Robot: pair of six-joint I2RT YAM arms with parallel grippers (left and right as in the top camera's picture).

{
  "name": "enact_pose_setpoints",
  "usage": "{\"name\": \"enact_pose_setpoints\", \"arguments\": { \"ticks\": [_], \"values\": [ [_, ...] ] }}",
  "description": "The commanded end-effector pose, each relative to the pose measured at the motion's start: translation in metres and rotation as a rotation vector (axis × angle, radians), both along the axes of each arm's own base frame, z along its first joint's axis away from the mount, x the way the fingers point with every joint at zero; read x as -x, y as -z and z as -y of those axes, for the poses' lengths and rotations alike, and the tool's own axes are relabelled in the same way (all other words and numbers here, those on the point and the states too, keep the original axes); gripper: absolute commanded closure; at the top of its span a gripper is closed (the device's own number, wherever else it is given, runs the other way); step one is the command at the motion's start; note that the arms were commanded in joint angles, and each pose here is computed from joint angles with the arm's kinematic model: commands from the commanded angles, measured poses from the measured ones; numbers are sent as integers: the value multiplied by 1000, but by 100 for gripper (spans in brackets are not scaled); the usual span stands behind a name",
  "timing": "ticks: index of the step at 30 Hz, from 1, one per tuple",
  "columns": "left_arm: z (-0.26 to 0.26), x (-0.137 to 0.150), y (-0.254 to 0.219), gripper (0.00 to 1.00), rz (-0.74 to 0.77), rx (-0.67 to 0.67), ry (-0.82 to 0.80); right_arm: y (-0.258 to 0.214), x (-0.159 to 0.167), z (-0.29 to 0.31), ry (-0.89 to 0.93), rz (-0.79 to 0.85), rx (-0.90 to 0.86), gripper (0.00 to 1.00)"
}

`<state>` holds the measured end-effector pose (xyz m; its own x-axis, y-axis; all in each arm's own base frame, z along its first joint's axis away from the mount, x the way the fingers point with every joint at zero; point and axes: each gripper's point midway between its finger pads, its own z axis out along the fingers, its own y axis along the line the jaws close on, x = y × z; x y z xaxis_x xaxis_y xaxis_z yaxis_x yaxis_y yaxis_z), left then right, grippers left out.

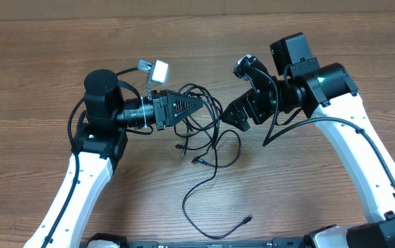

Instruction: Untangle cables

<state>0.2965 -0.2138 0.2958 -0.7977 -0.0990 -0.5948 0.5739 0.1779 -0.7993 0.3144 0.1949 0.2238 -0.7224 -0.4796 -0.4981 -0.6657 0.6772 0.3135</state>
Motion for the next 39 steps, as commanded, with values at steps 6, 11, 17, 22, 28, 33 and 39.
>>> {"name": "enact_pose_setpoints", "arguments": {
  "ticks": [6, 11, 17, 22, 28, 33, 39],
  "values": [
    [5, 7, -5, 96, 10, 7, 31, -7, -6, -7, 36, 7, -35, 0],
    [7, 8, -5, 96, 9, 7, 37, 4, -11, -16, 34, -17, -35, 0],
    [7, 8, -5, 96, 9, 8, 40, 23, -25, -27, 46, -46, -38, 0],
    [7, 8, -5, 96, 9, 8, 40, 18, -25, -55, -14, -63, -153, 0],
    [6, 8, -5, 96, 11, 7, 36, 3, -6, -80, -121, -95, -273, 0],
    [8, 12, -13, 96, 13, 32, 68, 1, -9, -82, -125, -82, -283, 0],
    [8, 18, -27, 96, 57, 62, 110, 6, -19, -77, -91, -55, -248, 0]
  ]
}}
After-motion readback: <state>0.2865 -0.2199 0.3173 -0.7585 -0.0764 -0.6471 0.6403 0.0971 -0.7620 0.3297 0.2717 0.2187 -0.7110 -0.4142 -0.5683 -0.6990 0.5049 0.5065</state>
